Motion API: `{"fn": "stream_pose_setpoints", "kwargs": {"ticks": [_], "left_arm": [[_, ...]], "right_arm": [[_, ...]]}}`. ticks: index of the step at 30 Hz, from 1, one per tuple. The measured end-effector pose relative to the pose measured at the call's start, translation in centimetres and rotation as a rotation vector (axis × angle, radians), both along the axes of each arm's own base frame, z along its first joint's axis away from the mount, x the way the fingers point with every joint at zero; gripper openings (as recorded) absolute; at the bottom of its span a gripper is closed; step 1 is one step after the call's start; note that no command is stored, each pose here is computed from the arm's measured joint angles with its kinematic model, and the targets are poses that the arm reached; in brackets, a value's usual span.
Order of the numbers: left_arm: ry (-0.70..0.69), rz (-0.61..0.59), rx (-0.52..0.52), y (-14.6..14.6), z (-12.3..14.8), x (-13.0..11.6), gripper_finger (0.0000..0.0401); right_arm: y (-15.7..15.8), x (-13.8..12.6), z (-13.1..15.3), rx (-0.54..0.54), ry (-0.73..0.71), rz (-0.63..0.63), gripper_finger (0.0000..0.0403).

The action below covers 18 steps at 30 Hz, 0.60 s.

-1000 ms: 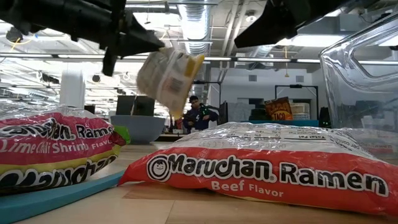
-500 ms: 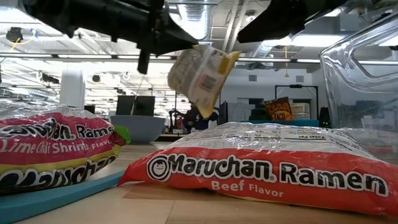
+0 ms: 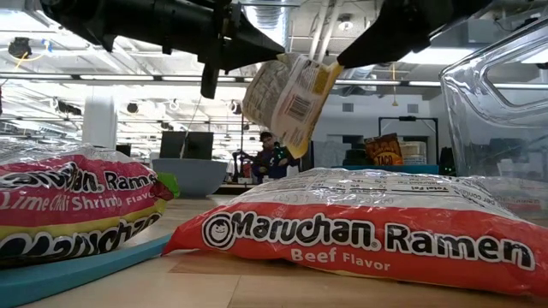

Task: Pick & Place Food Item
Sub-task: Put the yellow noodle pack into the transparent bin

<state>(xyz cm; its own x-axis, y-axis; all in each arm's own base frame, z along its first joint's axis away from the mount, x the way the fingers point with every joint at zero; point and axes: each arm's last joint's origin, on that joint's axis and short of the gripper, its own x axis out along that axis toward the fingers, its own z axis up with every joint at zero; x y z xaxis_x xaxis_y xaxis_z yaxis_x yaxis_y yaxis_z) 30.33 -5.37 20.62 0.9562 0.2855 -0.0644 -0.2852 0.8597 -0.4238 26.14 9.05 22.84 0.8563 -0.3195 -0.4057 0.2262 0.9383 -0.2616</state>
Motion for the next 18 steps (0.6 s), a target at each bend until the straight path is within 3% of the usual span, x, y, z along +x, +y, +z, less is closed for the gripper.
{"fn": "stream_pose_setpoints", "kwargs": {"ticks": [8,18], "left_arm": [[-0.001,-0.003,-0.001,-0.01,0.01,0.0,0.0],[-0.003,-0.003,-0.001,-0.01,0.03,0.0,0.0]], "right_arm": [[-0.17,0.08,0.01,0.04,-0.013,-0.018,0.0161],[-0.8,0.35,-0.04,0.095,-0.015,-0.02,0.0244]]}}
